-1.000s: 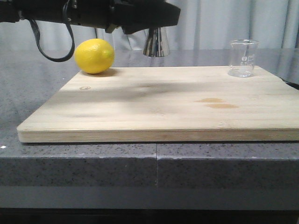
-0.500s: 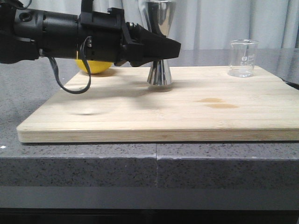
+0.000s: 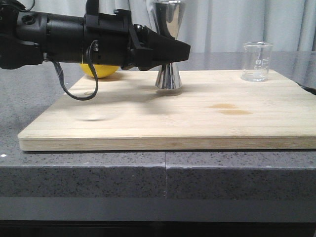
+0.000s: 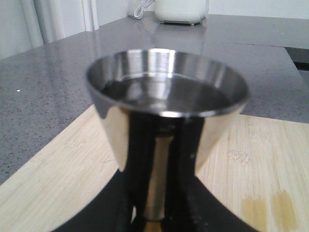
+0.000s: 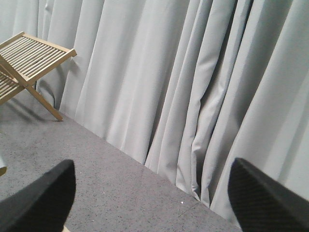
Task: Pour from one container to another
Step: 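Lower the filled jigger onto the board with the left gripper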
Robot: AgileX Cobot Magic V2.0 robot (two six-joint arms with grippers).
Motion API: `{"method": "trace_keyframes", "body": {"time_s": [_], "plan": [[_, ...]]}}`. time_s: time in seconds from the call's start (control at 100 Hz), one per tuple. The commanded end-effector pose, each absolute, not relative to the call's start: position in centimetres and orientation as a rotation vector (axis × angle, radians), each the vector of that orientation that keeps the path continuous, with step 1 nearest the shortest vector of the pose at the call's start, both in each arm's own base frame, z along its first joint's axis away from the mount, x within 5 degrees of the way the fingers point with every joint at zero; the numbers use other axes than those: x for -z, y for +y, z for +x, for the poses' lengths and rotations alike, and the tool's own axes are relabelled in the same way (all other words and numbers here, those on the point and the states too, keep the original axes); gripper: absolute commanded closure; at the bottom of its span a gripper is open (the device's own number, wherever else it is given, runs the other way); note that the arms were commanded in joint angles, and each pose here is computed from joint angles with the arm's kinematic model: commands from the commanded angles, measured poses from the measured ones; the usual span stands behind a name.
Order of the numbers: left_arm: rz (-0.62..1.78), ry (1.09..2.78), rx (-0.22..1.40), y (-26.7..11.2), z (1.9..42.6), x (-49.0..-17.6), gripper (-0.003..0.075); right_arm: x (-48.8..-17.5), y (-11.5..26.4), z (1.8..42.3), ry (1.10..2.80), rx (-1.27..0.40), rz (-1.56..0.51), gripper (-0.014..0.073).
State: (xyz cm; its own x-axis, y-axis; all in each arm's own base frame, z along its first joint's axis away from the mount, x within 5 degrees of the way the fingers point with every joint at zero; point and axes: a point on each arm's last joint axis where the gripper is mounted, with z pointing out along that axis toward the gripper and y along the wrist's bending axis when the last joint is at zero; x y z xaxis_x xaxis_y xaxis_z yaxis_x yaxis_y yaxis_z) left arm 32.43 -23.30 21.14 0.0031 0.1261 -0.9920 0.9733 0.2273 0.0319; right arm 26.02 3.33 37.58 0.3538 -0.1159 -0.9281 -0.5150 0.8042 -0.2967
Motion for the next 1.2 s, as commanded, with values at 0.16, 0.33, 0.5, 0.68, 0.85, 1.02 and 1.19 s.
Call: {"method": "trace_keyframes", "body": {"time_s": [0.16,0.33,0.5,0.68,0.85,1.02,1.19], "plan": [[1.069,1.256,0.99,-23.17,32.37,-24.69,0.0741,-39.54,3.46,25.06,1.105,-0.299,-0.604,0.0013],[1.066,1.254,1.0,-23.18,32.33,-24.73,0.0741,-39.54,3.46,25.06,1.105,-0.299,-0.604,0.0013],[1.066,1.251,1.01,-23.19,32.27,-24.77,0.0741,-39.54,3.46,25.06,1.105,-0.299,-0.604,0.0013],[1.071,1.25,1.034,-23.23,32.1,-24.78,0.0741,-39.54,3.46,25.06,1.105,-0.299,-0.604,0.0013],[1.089,1.251,1.038,-23.25,31.99,-24.69,0.0741,-39.54,3.46,25.06,1.105,-0.299,-0.604,0.0013],[1.101,1.249,1.062,-23.29,31.79,-24.67,0.0741,-39.55,3.48,25.04,1.103,-0.301,-0.606,0.0013],[1.13,1.252,1.054,-23.3,31.68,-24.49,0.0741,-39.56,3.49,25.03,1.101,-0.302,-0.606,0.0013]]}}
